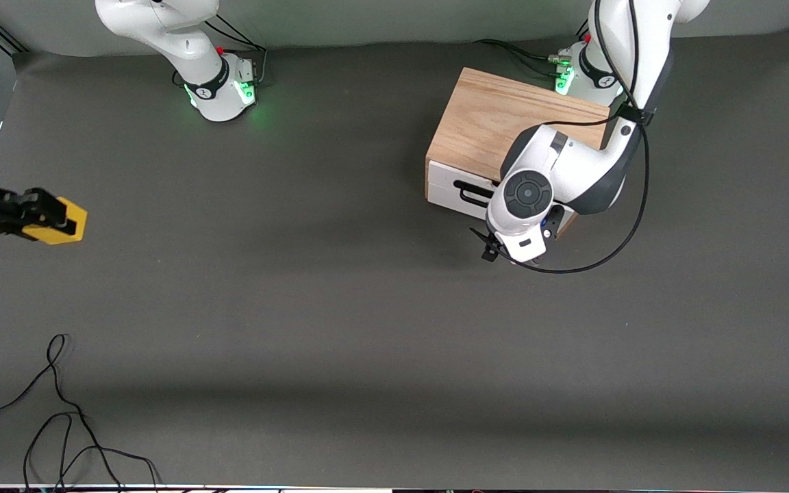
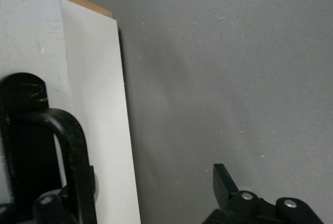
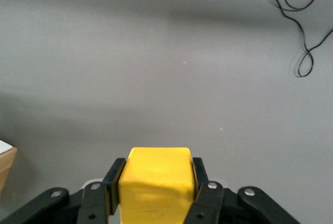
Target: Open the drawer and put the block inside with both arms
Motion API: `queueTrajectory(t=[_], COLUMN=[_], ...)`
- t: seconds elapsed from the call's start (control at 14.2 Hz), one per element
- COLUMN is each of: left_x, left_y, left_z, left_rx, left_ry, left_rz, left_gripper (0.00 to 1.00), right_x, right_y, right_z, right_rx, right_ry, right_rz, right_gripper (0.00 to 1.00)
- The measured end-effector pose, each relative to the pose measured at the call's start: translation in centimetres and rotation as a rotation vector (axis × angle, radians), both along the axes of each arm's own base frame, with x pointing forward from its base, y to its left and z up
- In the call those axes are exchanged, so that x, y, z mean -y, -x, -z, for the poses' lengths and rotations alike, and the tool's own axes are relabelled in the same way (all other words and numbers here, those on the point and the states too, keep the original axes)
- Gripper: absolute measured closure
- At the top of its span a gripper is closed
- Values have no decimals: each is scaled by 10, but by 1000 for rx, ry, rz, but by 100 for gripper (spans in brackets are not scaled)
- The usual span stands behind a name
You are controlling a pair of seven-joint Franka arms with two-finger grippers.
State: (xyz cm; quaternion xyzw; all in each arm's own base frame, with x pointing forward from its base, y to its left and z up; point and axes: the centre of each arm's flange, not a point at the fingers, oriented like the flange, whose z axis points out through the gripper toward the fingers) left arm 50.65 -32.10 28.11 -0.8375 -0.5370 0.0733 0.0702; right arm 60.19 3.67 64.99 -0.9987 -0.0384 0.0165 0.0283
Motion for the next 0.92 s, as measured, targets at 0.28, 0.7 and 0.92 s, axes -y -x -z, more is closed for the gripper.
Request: queueTrajectory(t=[0.28,0.7,0.92], left_x=[4,8,8], left_y=[1,-5,-8], left_z=[-2,-6,-7], left_rx=[22,45,49], left_ry=[-14,-12,-11], left_rz=[16,21,16], left_gripper=[0,0,0], right_x=[-56,-138,-159], right_y=[6,11,-1], right_z=[0,13,35], right_rx=[-9,-20,-17], right_ry=[-2,-23,-30], right_rz=[62,181,212], right_gripper=[44,44,44])
